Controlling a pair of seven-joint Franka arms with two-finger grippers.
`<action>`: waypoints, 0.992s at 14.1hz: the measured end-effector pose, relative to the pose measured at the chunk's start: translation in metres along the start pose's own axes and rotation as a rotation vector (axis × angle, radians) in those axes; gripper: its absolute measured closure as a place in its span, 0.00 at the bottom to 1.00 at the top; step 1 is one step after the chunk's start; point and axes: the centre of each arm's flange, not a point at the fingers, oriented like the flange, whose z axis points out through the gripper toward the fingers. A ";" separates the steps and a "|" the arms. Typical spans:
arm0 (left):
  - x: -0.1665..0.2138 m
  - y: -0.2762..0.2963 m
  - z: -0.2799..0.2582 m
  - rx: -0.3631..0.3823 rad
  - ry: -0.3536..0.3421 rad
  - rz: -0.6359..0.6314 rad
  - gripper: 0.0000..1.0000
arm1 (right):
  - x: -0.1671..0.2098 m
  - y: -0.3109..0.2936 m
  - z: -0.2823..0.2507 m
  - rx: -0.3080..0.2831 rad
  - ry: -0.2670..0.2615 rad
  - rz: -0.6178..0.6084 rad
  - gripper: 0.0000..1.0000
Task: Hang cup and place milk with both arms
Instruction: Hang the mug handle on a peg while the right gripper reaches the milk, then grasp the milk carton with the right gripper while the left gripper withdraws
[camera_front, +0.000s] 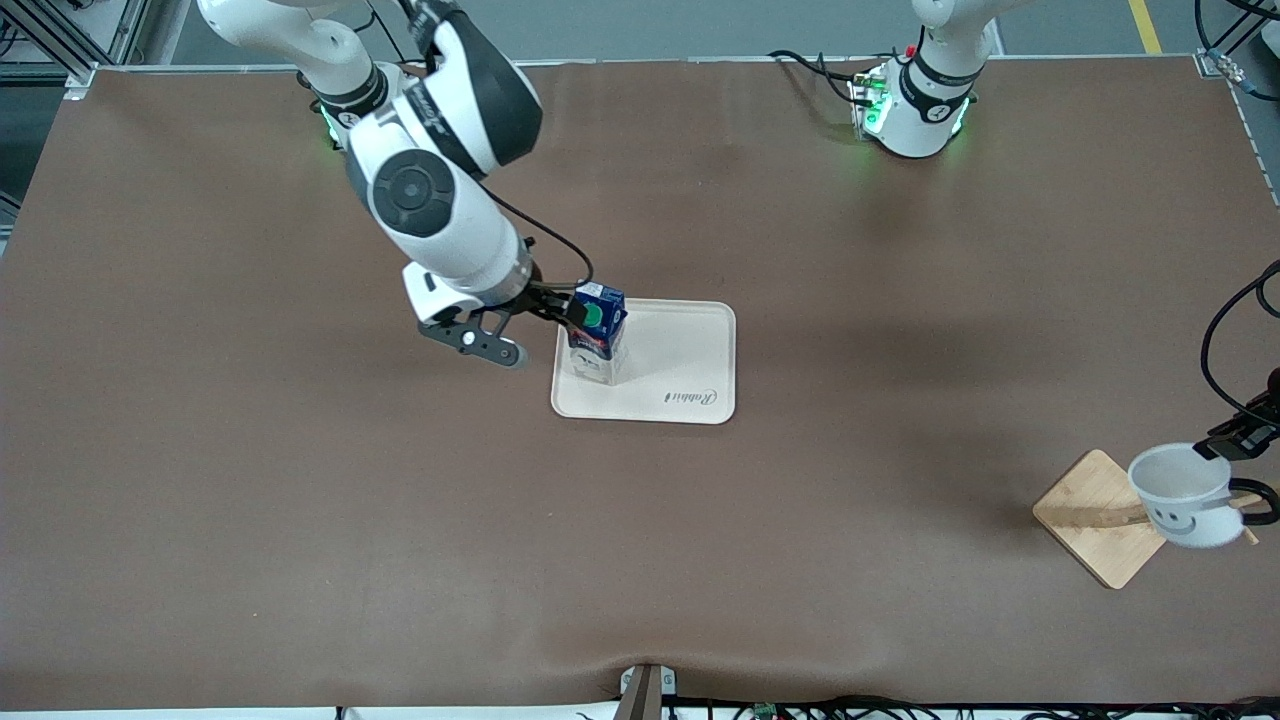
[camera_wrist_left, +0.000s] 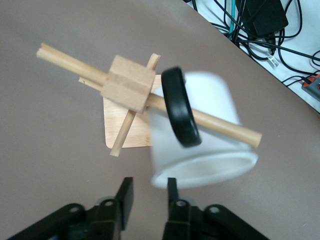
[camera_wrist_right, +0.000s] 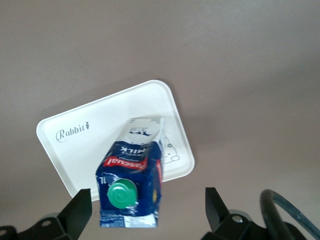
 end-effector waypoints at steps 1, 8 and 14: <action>-0.001 0.004 -0.001 -0.003 0.001 0.006 0.48 | -0.003 -0.004 0.006 -0.002 0.000 0.008 0.00; -0.033 0.053 -0.025 -0.005 -0.032 0.092 0.00 | -0.020 -0.022 0.035 -0.018 -0.002 0.042 0.00; -0.078 0.081 -0.075 0.029 -0.086 0.163 0.00 | -0.033 -0.036 0.068 -0.041 0.003 0.029 0.00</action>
